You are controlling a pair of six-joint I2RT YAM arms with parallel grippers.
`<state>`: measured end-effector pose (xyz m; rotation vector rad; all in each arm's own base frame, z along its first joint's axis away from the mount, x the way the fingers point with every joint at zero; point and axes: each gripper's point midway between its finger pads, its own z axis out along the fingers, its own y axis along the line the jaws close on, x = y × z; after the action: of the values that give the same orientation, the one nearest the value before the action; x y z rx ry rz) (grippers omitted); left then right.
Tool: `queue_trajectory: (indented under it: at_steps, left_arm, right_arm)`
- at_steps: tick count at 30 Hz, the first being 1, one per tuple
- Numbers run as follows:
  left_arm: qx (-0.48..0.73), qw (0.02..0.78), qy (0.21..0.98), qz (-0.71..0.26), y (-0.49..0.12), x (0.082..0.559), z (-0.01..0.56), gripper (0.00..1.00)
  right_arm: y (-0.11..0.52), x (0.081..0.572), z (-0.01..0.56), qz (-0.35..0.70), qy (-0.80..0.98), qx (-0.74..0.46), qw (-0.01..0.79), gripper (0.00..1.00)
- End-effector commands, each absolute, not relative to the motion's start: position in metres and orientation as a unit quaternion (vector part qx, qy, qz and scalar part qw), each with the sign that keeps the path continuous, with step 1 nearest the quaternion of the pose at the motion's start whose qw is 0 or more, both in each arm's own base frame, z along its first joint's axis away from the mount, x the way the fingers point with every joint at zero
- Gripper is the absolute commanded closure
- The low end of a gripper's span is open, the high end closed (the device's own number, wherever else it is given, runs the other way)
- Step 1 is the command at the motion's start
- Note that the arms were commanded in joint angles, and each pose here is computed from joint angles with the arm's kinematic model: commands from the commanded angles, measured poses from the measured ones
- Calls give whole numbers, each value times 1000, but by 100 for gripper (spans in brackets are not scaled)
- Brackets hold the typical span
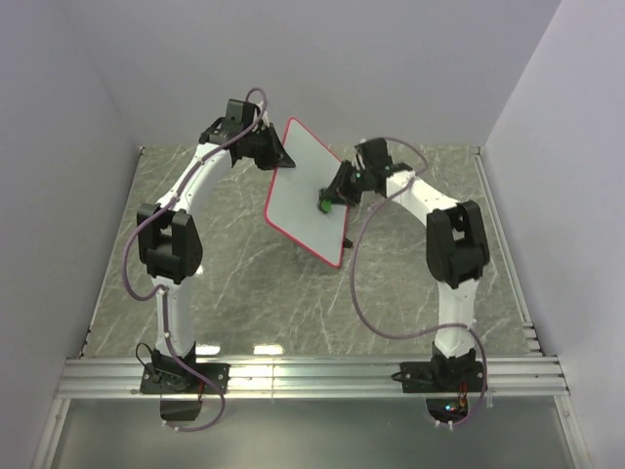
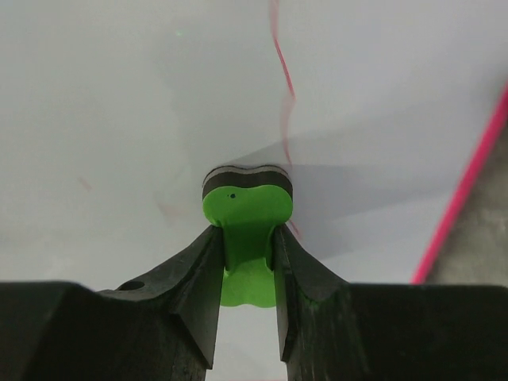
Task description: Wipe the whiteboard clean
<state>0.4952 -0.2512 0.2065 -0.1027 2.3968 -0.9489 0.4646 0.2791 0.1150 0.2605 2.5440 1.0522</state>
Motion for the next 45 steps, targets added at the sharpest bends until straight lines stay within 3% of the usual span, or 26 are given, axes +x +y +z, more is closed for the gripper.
queue_trajectory:
  at_steps: [1, 5, 9, 16, 24, 39, 45]
  left_arm:
    - [27, 233, 914, -331, -288, 467, 173, 100]
    - [29, 236, 911, -336, -292, 471, 174, 100]
    - [33, 233, 913, -334, -294, 468, 171, 100]
    - [43, 226, 915, -333, -298, 459, 167, 100]
    - [68, 210, 916, -335, -314, 440, 161, 100]
    - [85, 200, 912, -347, -322, 417, 170, 100]
    - [86, 195, 912, -349, -324, 418, 166, 100]
  right_arm:
    - [310, 323, 24, 328, 944, 32, 8, 100]
    - [307, 288, 31, 327, 945, 16, 4, 100]
    - [316, 291, 47, 328, 944, 10, 23, 100]
    - [352, 359, 100, 344, 936, 4, 78, 100]
    - [353, 422, 137, 361, 925, 44, 108, 100]
    - [313, 533, 116, 385, 891, 189, 150, 100]
    - [307, 512, 90, 359, 909, 170, 126, 100]
